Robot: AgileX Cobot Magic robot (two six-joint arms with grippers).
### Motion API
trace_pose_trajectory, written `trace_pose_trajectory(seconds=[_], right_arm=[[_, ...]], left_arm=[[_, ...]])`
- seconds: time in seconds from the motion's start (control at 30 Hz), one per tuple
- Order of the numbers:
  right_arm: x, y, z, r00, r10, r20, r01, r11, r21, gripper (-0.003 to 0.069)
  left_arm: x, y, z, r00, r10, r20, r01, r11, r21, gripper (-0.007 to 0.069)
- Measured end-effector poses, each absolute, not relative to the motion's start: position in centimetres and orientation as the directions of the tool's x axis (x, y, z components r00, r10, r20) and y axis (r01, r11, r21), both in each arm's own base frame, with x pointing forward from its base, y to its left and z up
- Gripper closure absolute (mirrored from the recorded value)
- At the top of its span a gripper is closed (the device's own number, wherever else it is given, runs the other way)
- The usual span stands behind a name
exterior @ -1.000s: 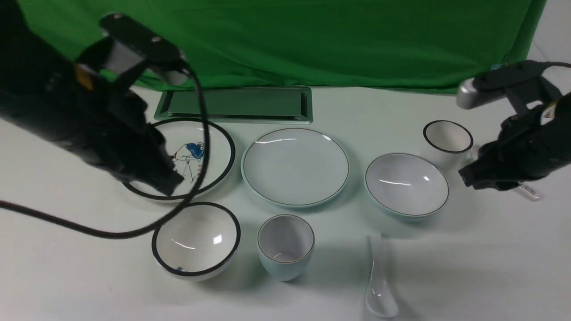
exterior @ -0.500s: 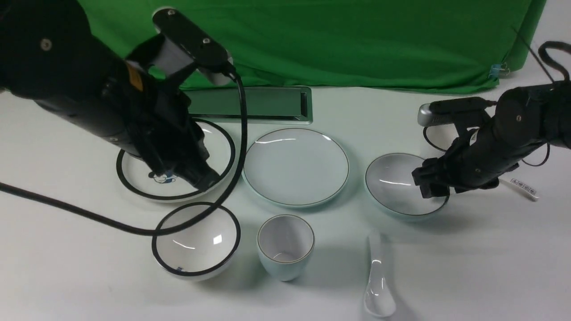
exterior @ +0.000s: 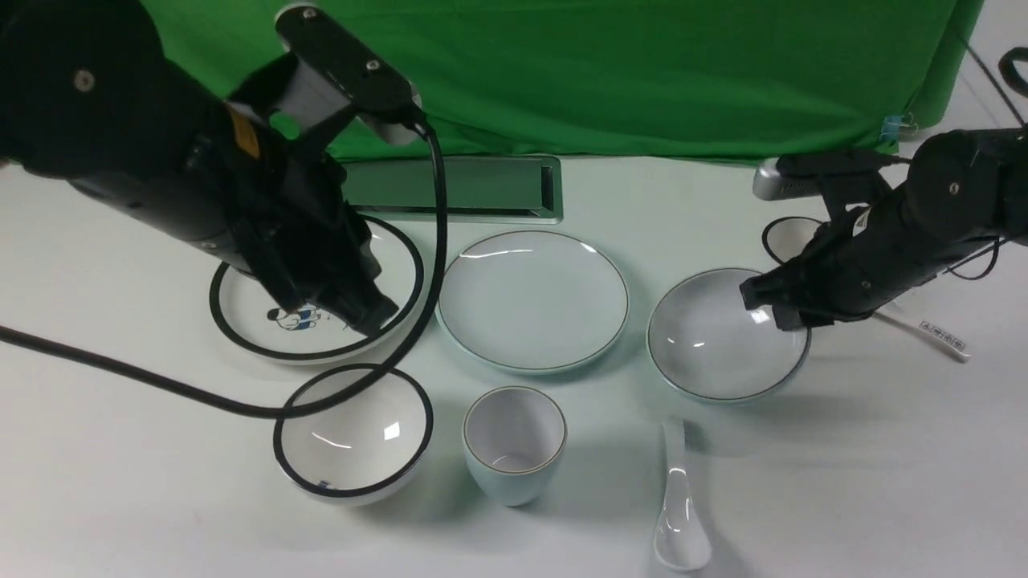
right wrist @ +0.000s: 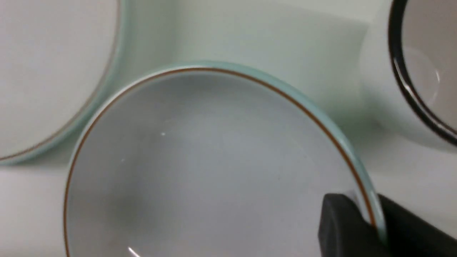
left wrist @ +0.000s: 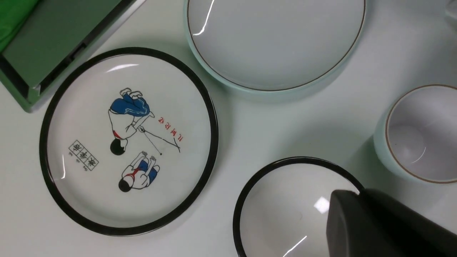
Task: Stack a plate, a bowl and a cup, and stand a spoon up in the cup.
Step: Use the right arm to grab a blue rice bowl, then use the right arm to put the blue rice bowl into the blue large plate in the middle, then use the left arm to grab a blue teacup
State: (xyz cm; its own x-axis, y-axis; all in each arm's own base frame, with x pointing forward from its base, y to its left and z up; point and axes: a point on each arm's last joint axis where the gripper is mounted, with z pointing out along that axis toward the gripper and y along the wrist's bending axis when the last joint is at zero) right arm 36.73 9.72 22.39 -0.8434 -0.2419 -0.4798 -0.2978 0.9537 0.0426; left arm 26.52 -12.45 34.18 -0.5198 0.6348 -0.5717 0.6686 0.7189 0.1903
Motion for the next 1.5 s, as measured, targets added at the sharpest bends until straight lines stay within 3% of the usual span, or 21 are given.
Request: trace_pose_trajectory(seconds=[0.2,0.3,0.5,0.73,0.87,0.97,1.07,1.13,1.33,1.5], right_arm=[[38.3,14.7,27.2,-0.724,-0.297,-0.623,-0.449,0.888,0.099,0.0582],[40.0,17.4,27.4,-0.693,-0.308,-0.652,-0.488,0.866,0.111,0.0582],[43.4,21.3,22.7,-0.723,-0.329,-0.607,-0.505,0.851,0.141,0.0582],[45.0,22.3,19.0,-0.781,-0.299,-0.549,-0.463,0.866,0.188,0.0569],[45.1,22.4,19.2,-0.779,-0.298,-0.552,-0.463,0.866,0.186,0.0473],[45.0,22.3,20.1,-0.779,-0.339,-0.527,-0.488,0.856,0.17,0.0245],[44.8,21.9,22.2,-0.763,-0.426,-0.487,-0.544,0.829,0.128,0.0104],[44.4,21.1,24.1,-0.747,-0.485,-0.455,-0.577,0.813,0.081,0.0083],[41.5,16.8,32.9,-0.703,-0.586,-0.404,-0.595,0.795,-0.117,0.0144],[38.3,13.9,37.9,-0.687,-0.567,-0.454,-0.55,0.814,-0.185,0.0151]], left_arm=[[26.6,-12.5,34.2,-0.514,0.632,-0.58,0.666,0.72,0.194,0.0654],[26.6,-12.5,34.2,-0.515,0.632,-0.579,0.666,0.72,0.193,0.0654],[26.5,-12.4,34.1,-0.525,0.637,-0.564,0.671,0.718,0.187,0.0654],[26.3,-12.3,34.0,-0.533,0.644,-0.549,0.674,0.715,0.184,0.0654],[26.4,-12.4,34.1,-0.53,0.635,-0.562,0.668,0.721,0.186,0.0654],[26.7,-12.5,34.3,-0.54,0.597,-0.593,0.64,0.749,0.172,0.0631],[26.8,-12.8,34.0,-0.561,0.571,-0.599,0.635,0.761,0.129,0.0573],[27.0,-13.5,33.5,-0.567,0.567,-0.598,0.649,0.754,0.099,0.0507],[27.4,-18.3,29.1,-0.537,0.678,-0.501,0.763,0.644,0.054,0.0203],[28.8,-20.2,25.0,-0.61,0.676,-0.414,0.73,0.682,0.038,0.0082]])
